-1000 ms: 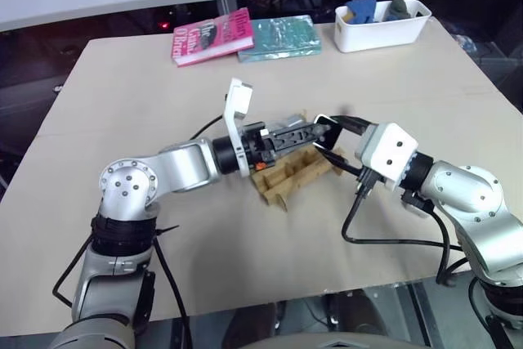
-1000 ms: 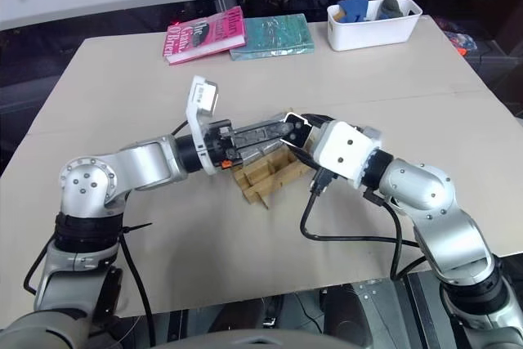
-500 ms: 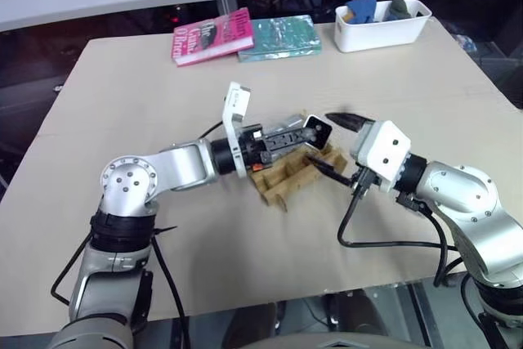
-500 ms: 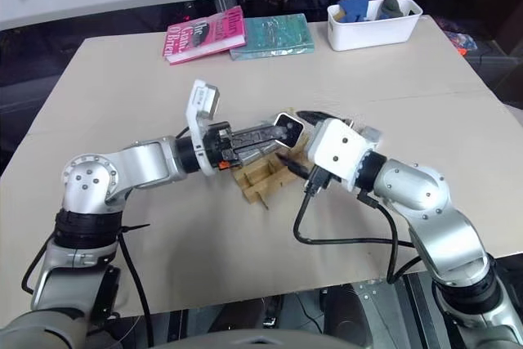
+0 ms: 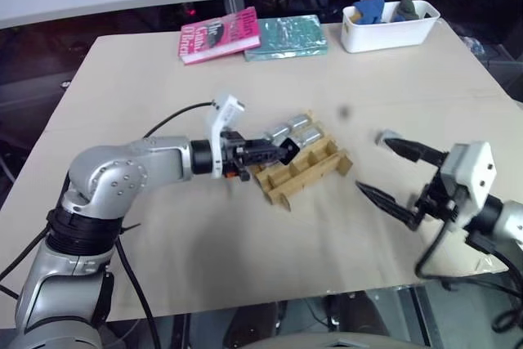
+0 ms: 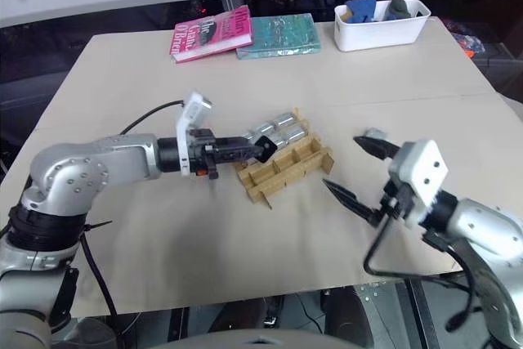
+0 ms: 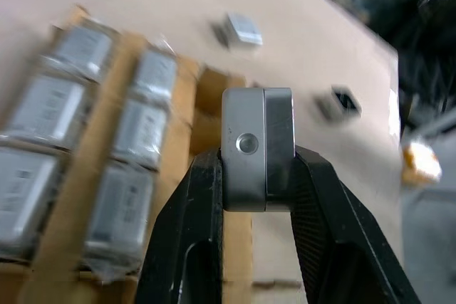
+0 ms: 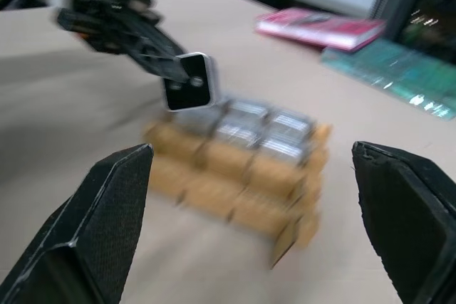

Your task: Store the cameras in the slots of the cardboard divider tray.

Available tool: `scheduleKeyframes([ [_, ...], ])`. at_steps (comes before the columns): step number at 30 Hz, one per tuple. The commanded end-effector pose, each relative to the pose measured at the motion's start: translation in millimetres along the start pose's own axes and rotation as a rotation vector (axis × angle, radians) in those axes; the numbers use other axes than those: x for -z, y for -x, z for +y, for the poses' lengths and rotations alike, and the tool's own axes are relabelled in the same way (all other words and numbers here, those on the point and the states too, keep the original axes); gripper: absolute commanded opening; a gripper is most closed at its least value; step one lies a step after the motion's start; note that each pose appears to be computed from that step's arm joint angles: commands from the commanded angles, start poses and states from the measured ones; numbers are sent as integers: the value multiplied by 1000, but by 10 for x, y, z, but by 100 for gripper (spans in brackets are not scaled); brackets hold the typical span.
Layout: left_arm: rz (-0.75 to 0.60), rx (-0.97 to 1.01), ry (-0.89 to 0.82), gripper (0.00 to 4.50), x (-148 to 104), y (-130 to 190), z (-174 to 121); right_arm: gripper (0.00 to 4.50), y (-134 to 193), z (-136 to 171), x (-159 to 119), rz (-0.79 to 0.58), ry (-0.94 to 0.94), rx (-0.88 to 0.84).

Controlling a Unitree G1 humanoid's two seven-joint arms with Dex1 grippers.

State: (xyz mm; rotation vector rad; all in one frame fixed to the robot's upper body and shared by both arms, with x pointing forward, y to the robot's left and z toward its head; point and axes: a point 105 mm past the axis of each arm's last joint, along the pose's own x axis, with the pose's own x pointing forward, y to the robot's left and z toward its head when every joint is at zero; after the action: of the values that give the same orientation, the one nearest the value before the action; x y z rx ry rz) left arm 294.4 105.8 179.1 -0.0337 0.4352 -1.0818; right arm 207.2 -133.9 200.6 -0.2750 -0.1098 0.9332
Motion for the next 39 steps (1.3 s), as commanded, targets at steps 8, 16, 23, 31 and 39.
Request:
scheduleKeyframes([
  [8, 111, -25, -190, 73, 121, -8, 91, 443, 195, 139, -36, 26, 56, 33],
  [16, 171, -33, -310, 73, 160, -12, 194, 443, 240, 162, 27, 58, 59, 53],
  [23, 196, -9, -321, 73, 163, -39, 231, 443, 285, 180, 93, 95, 57, 69],
  [31, 122, -22, -324, 413, -6, -26, 187, 450, 330, 163, 104, 104, 51, 81],
  [39, 99, -70, -378, 413, -8, 57, 113, 450, 331, 76, 178, 130, 33, 101],
])
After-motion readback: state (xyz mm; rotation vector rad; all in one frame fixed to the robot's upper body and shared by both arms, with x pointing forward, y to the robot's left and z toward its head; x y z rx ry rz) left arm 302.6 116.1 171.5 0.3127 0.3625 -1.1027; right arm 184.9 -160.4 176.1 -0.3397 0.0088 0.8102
